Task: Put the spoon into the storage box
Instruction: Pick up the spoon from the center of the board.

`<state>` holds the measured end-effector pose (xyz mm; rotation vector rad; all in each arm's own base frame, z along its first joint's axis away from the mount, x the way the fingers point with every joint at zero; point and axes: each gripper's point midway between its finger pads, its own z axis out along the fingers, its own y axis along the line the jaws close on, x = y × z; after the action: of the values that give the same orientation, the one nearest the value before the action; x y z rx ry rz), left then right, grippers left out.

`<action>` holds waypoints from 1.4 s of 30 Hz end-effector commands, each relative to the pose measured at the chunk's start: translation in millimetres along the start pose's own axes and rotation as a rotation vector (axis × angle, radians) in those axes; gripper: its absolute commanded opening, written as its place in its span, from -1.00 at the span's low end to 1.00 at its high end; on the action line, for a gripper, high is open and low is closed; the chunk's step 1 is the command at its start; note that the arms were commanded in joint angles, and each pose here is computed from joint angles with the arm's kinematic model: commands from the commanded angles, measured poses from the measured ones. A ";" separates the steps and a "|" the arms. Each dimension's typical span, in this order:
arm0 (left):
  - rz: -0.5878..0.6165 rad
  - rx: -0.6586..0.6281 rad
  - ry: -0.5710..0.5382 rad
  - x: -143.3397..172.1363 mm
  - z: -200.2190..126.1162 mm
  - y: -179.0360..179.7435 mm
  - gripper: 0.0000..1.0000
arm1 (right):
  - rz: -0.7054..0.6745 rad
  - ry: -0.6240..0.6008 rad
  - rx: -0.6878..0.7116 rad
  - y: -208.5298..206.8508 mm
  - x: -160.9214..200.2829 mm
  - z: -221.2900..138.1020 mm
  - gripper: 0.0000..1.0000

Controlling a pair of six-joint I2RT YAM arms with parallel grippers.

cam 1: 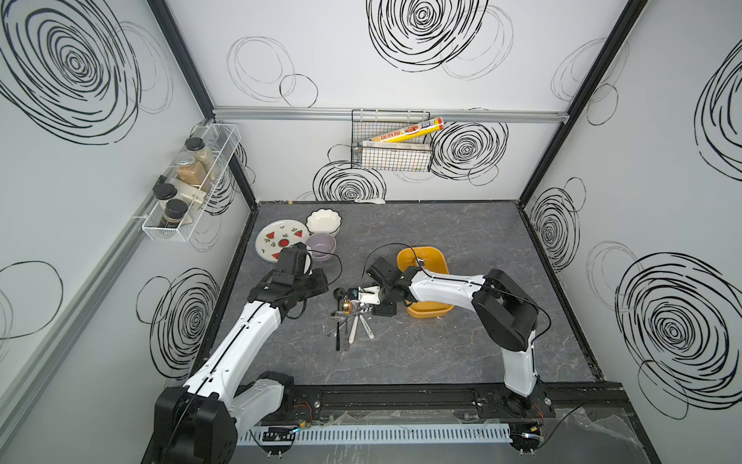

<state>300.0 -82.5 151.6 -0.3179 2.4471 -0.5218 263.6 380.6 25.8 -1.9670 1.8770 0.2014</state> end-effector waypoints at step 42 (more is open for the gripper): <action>-0.043 -0.128 -0.262 -31.4 -49.4 21.6 0.41 | 0.620 -0.257 0.144 -48.4 -0.5 -129.1 -0.87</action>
<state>292.3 -48.7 185.4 -0.4344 2.2817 -0.3649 269.8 355.3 134.2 -1.4161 2.0917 0.4173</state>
